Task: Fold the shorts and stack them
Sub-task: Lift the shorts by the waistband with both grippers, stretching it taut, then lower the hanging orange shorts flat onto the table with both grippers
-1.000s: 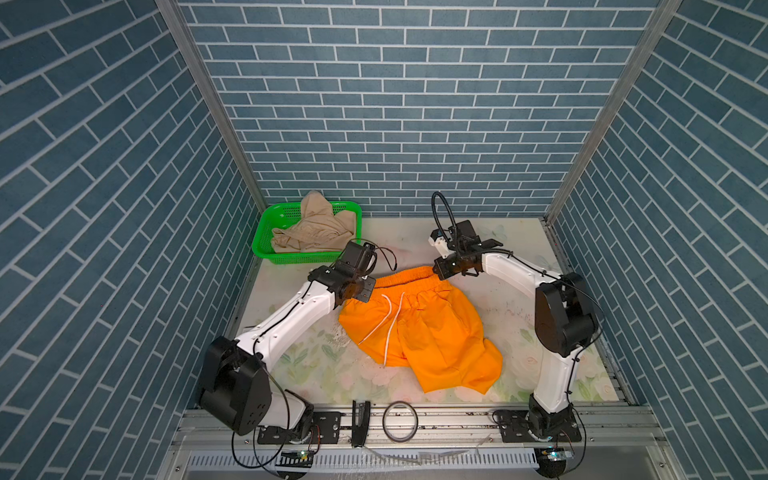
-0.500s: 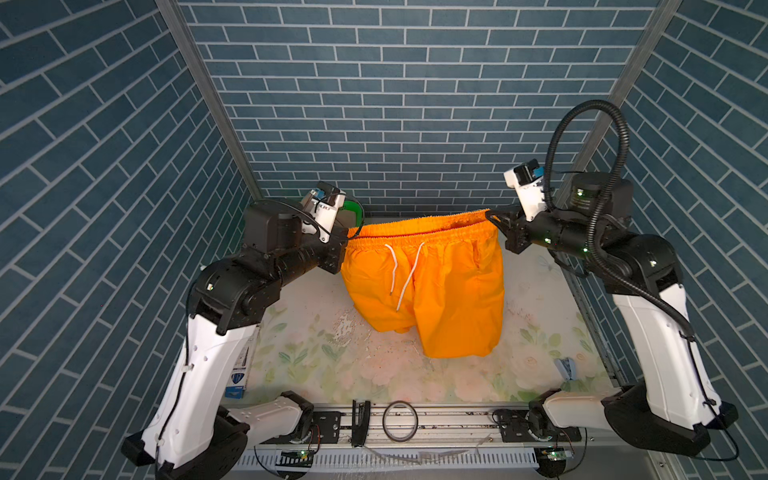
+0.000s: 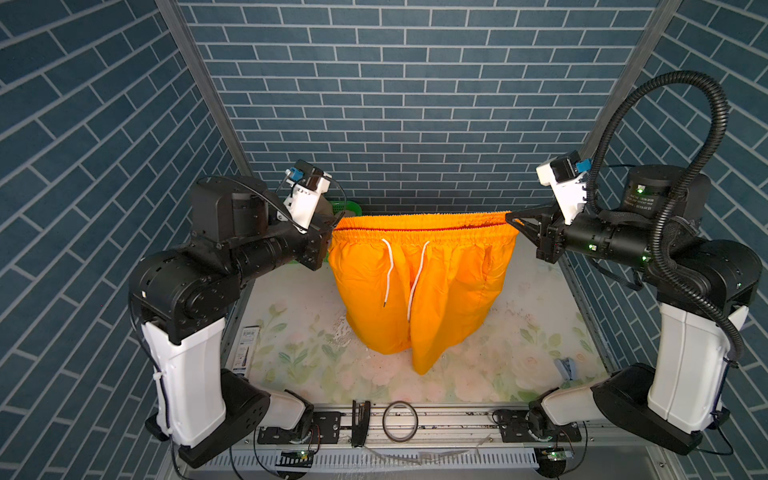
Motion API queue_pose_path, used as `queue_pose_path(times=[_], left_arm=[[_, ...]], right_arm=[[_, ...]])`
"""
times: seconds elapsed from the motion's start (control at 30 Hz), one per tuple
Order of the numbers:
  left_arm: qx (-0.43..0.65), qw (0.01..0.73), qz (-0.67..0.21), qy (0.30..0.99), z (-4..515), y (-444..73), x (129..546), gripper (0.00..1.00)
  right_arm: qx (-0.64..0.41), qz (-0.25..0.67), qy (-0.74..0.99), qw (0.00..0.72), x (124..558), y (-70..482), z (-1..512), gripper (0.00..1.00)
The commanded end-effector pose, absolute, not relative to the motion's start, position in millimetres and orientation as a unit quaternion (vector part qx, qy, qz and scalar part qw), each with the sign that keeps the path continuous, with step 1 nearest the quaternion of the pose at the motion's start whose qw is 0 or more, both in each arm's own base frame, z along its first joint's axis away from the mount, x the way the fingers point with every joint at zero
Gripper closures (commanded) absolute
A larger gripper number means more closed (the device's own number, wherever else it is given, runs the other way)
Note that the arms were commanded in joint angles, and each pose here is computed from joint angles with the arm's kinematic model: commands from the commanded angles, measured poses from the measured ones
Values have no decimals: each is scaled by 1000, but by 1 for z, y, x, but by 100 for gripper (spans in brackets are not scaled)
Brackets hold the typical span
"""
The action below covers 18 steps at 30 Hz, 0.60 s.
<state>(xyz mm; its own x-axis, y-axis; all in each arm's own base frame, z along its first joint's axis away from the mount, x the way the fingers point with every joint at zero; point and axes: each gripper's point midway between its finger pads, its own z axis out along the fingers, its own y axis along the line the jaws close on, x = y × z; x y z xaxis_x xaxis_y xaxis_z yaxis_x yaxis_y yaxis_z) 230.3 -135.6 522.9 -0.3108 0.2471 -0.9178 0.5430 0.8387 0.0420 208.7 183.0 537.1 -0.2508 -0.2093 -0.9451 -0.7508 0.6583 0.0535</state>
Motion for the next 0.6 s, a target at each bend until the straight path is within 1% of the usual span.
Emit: queue_pose_path(times=[0.0, 0.1, 0.17, 0.23, 0.4, 0.5, 0.57], left_arm=[[246, 522, -115, 808, 517, -122, 222, 100], [243, 498, -91, 827, 501, -125, 244, 100], [236, 477, -63, 844, 485, -129, 272, 100], [231, 453, -45, 860, 465, -136, 305, 100], [220, 407, -18, 886, 404, -158, 404, 100], [215, 386, -1, 897, 353, -171, 465, 100], [222, 374, -10, 900, 314, -185, 501, 100]], right_arm=[[-287, 245, 752, 541, 201, 164, 546, 100], [-246, 193, 771, 555, 221, 148, 541, 100], [-216, 140, 789, 558, 249, 138, 532, 100], [-201, 114, 812, 536, 280, 133, 512, 100], [-143, 88, 856, 489, 376, 111, 449, 100], [-124, 119, 869, 463, 434, 104, 399, 100], [-115, 129, 876, 450, 469, 99, 360, 100]])
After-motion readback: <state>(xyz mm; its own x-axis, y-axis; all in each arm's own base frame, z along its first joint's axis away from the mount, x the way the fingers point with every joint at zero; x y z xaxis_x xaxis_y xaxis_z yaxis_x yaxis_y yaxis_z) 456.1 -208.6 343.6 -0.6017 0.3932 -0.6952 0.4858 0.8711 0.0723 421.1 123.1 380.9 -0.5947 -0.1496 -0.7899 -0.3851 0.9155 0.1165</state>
